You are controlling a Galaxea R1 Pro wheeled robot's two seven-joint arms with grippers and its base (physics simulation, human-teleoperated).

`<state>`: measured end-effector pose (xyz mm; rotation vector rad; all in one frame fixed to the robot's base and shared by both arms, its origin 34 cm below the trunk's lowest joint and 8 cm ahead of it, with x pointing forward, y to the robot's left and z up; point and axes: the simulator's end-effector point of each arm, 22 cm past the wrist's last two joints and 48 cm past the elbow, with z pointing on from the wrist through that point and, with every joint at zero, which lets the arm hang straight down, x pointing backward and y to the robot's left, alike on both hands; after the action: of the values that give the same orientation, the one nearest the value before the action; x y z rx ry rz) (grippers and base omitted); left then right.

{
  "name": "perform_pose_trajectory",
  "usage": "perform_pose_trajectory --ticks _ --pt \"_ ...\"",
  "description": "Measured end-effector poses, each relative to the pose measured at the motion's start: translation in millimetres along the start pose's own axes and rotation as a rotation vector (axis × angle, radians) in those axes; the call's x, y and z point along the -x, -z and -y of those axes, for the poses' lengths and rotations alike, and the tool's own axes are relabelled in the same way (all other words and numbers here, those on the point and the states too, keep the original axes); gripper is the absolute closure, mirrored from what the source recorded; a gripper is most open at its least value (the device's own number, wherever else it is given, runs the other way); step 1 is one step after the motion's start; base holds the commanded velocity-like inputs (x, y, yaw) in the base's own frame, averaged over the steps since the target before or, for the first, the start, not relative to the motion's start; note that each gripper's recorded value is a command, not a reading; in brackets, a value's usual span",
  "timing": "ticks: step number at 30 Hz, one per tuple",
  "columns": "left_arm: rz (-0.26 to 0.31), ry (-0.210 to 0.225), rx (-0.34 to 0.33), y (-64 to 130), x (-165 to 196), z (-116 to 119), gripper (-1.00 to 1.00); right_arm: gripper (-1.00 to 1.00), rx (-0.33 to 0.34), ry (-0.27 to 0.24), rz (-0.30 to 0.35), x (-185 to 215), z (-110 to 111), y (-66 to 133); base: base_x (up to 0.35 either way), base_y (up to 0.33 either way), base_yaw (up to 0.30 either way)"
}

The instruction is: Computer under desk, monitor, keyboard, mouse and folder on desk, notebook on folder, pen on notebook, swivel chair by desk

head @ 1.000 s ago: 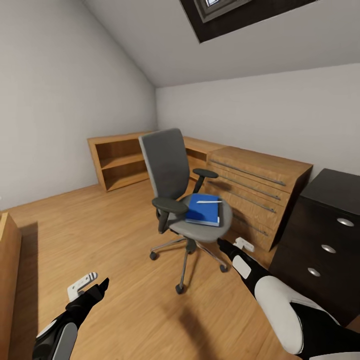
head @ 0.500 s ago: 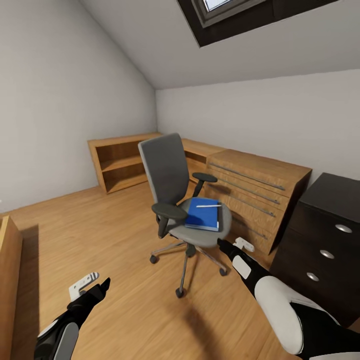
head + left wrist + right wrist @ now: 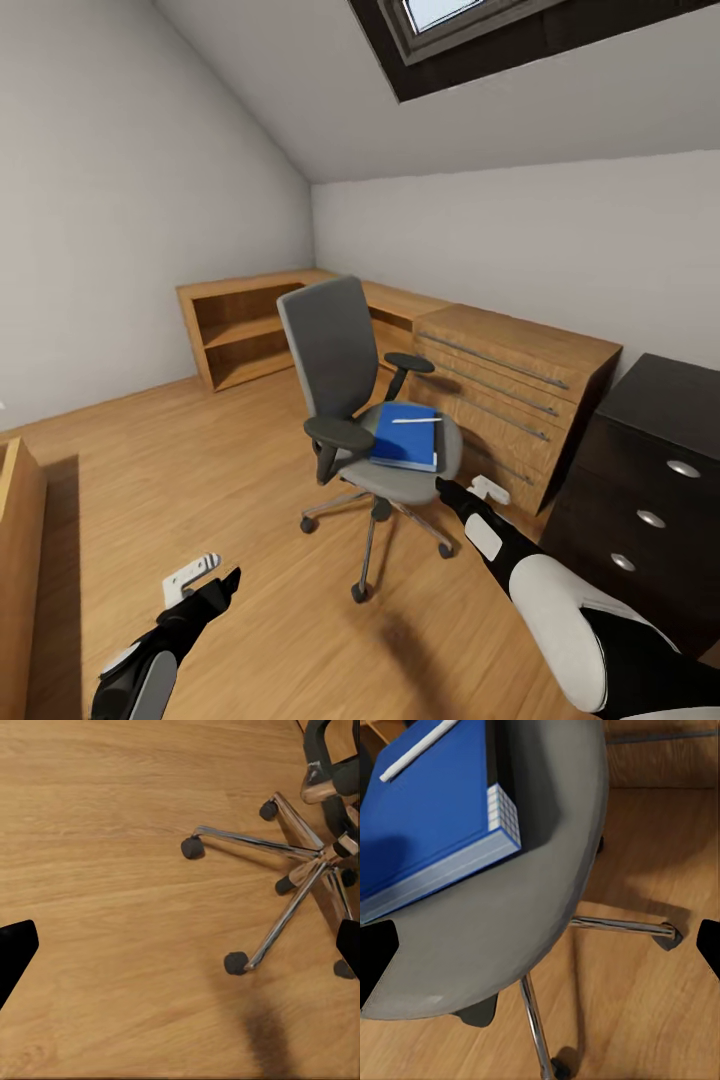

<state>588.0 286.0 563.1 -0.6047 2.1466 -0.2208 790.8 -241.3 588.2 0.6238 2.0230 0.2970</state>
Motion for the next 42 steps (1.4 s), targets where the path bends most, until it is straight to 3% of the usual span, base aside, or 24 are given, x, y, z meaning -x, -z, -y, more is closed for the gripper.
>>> perform_pose_trajectory --ticks 6,14,19,24,31,33,38,39,42 --pt "-0.012 -0.033 -0.003 -0.1 -4 5 -1.0 -1.0 -0.007 0.03 0.038 1 6 2.6 0.0 0.0 0.0" --pt "-0.015 -0.163 -0.002 -0.1 -12 19 -1.0 -1.0 -0.027 0.133 0.068 -32 30 13.3 0.0 0.0 0.0" --pt "-0.015 -0.2 -0.006 0.3 -14 24 -1.0 -1.0 -0.036 0.197 0.109 -55 51 25.7 0.0 0.0 0.0" --pt "-0.013 -0.211 -0.008 0.6 -14 26 -1.0 -1.0 -0.043 0.234 0.125 -75 67 36.9 0.0 0.0 0.0" --pt "-0.012 -0.215 -0.008 0.7 -13 26 -1.0 -1.0 -0.076 0.255 0.082 -124 103 59.0 0.0 0.0 0.0" --pt "-0.012 -0.216 -0.008 0.7 -13 26 -1.0 -1.0 -0.086 0.271 0.097 -141 120 73.5 0.0 0.0 0.0" --pt "-0.012 -0.215 -0.008 0.7 -13 26 -1.0 -1.0 -0.065 0.326 0.14 -151 126 88.4 0.0 0.0 0.0" --pt "-0.013 -0.214 -0.009 0.7 -14 27 -1.0 -1.0 -0.061 0.352 0.133 -164 133 97.2 0.0 0.0 0.0" --pt "-0.014 -0.213 -0.01 0.6 -15 28 -1.0 -1.0 -0.076 0.363 0.097 -184 144 106.0 0.0 0.0 0.0"
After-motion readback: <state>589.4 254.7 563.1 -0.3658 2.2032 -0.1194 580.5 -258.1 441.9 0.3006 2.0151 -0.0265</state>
